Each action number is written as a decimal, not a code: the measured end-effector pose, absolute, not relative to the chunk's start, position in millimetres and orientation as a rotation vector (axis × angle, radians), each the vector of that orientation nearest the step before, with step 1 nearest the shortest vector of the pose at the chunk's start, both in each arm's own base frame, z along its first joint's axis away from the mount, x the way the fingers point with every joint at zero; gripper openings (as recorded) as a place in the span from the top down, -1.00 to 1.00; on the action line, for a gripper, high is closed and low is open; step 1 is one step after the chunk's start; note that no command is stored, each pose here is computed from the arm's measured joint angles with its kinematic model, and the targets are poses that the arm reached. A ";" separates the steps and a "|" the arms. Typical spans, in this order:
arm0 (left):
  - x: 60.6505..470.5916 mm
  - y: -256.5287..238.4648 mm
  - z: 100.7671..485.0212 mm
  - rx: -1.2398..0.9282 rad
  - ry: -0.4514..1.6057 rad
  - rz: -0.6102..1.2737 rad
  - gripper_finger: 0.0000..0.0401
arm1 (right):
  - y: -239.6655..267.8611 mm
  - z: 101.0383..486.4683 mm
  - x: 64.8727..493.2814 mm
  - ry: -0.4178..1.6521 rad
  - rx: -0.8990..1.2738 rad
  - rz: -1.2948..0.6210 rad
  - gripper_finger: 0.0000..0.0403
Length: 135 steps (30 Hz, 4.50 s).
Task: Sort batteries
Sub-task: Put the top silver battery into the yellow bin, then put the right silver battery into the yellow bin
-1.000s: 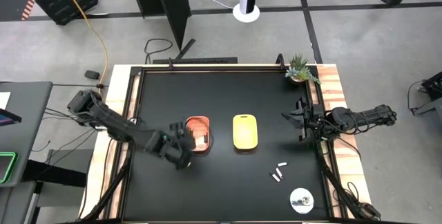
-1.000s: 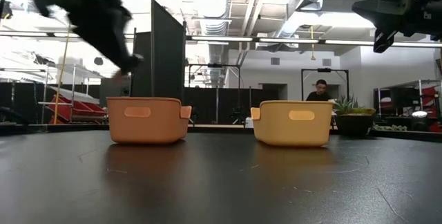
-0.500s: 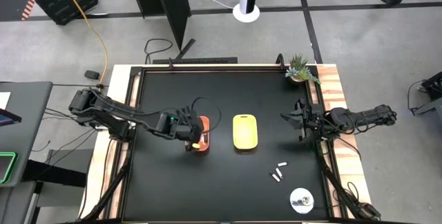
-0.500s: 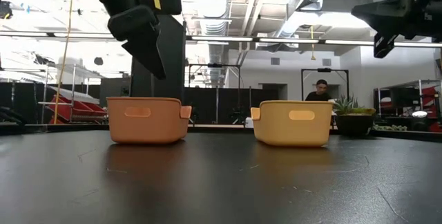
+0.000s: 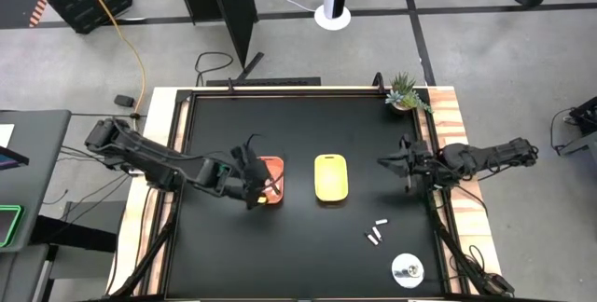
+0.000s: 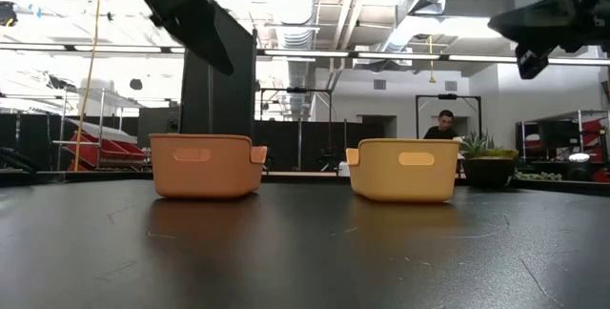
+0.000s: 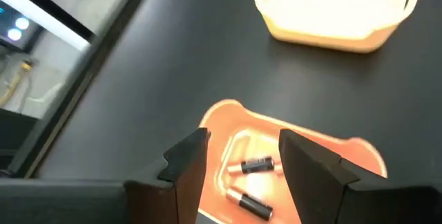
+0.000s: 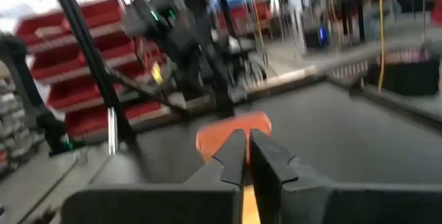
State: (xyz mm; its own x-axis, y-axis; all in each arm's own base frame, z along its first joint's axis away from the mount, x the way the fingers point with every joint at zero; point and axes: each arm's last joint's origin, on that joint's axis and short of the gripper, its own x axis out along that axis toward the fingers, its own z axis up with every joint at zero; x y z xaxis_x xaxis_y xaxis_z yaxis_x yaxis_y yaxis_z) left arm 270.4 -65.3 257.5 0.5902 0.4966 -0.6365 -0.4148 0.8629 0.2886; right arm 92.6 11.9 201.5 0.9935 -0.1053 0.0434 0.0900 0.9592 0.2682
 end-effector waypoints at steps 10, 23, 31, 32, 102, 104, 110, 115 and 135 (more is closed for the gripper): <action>260.5 -83.1 262.7 0.174 0.665 0.600 0.17 | 19.9 228.1 119.8 0.311 0.239 -0.097 0.10; 261.5 -75.1 230.0 0.121 0.669 0.548 0.17 | 73.4 240.5 176.0 1.070 0.073 -0.017 -0.15; 261.9 -74.6 228.9 0.150 0.673 0.536 0.17 | 109.6 198.1 190.6 1.364 0.043 -0.034 -0.11; 262.0 -74.3 228.9 0.156 0.674 0.535 0.17 | 112.9 193.5 191.1 1.385 0.040 -0.042 -0.11; 264.3 -66.6 229.1 0.175 0.687 0.549 0.17 | 117.7 193.1 215.4 1.357 -0.071 -0.126 0.81; 264.5 -66.6 229.2 0.174 0.684 0.548 0.17 | 110.1 204.6 215.3 1.286 -0.080 -0.138 0.81; 268.0 -68.7 231.3 0.140 0.662 0.502 0.17 | 82.0 233.0 233.1 1.020 -0.102 -0.152 0.79; 269.8 -69.5 232.9 0.125 0.642 0.490 0.17 | 58.9 236.5 257.9 0.907 -0.157 -0.137 0.79; 269.0 -73.9 232.2 0.065 0.644 0.459 0.17 | 52.6 234.1 258.1 0.939 -0.159 -0.140 -0.16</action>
